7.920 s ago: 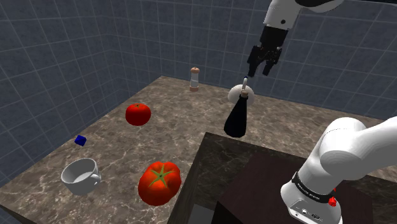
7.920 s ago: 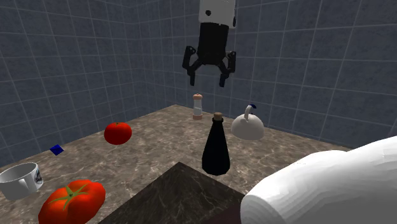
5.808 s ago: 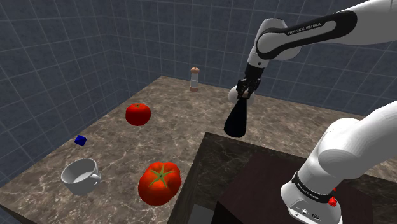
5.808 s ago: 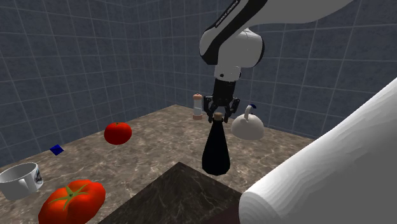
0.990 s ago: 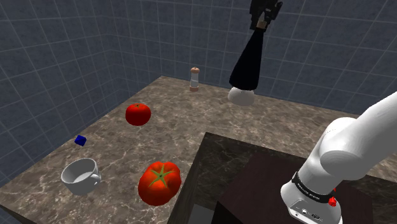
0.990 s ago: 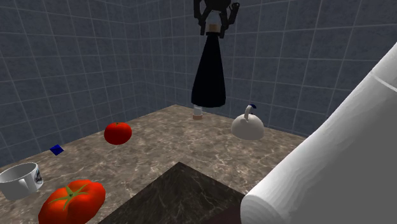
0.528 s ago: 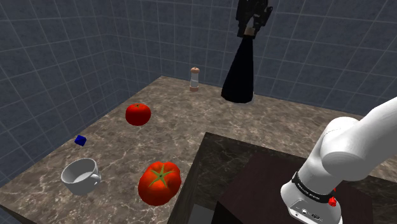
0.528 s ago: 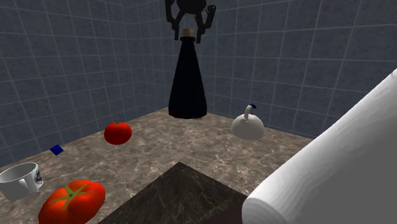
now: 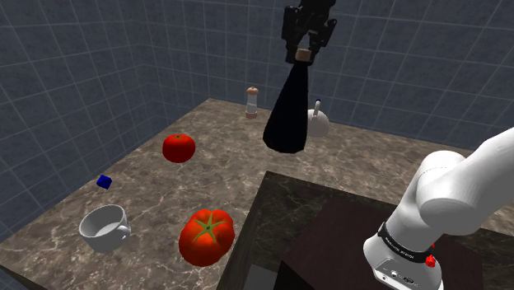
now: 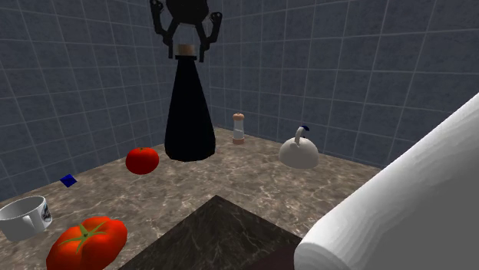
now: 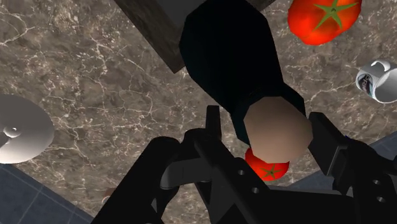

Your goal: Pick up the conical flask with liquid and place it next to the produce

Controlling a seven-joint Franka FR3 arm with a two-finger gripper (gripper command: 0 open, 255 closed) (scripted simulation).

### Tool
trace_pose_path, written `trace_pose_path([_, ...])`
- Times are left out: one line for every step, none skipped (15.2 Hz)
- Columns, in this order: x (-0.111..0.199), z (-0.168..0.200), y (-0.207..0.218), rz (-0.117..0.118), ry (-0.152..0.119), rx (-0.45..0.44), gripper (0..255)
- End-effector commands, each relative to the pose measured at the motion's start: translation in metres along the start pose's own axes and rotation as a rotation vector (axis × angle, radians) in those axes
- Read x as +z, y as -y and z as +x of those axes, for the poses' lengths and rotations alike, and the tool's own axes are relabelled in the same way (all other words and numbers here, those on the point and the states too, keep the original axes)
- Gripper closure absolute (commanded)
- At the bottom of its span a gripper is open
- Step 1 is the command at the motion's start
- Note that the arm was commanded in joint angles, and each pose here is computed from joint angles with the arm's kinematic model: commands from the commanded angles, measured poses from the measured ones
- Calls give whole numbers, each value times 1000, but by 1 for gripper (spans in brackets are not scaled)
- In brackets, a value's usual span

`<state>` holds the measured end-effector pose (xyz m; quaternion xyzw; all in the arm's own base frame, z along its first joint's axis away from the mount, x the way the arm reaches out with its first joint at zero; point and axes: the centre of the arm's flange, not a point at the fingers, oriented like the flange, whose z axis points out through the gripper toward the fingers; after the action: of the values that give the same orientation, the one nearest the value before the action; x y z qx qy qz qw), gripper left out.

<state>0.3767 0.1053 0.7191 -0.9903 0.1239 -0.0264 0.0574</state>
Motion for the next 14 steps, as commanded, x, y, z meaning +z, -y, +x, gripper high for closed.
trace_pose_path([9, -6, 23, 1, -2, 2, 255])
trace_pose_path([13, -10, 35, 1, -2, 2, 255])
trace_pose_path([18, -14, 47, 1, -2, 2, 255])
trace_pose_path([22, -18, 59, 1, -2, 2, 255])
trace_pose_path([26, -22, 71, 1, -2, 2, 255])
trace_pose_path([30, -26, 83, 1, -2, 2, 255])
trace_pose_path([34, -30, 95, 1, -2, 2, 255])
trace_pose_path([38, -34, 107, 1, -2, 2, 255])
trace_pose_path([43, -38, 119, 1, -2, 2, 255])
trace_pose_path([47, -42, 130, 1, -2, 2, 255])
trace_pose_path([51, -45, 142, 1, -2, 2, 255])
trace_pose_path([55, -49, 154, 1, -2, 2, 255])
trace_pose_path([59, -53, 166, 1, -2, 2, 255])
trace_pose_path([63, -57, 178, 1, -2, 2, 255])
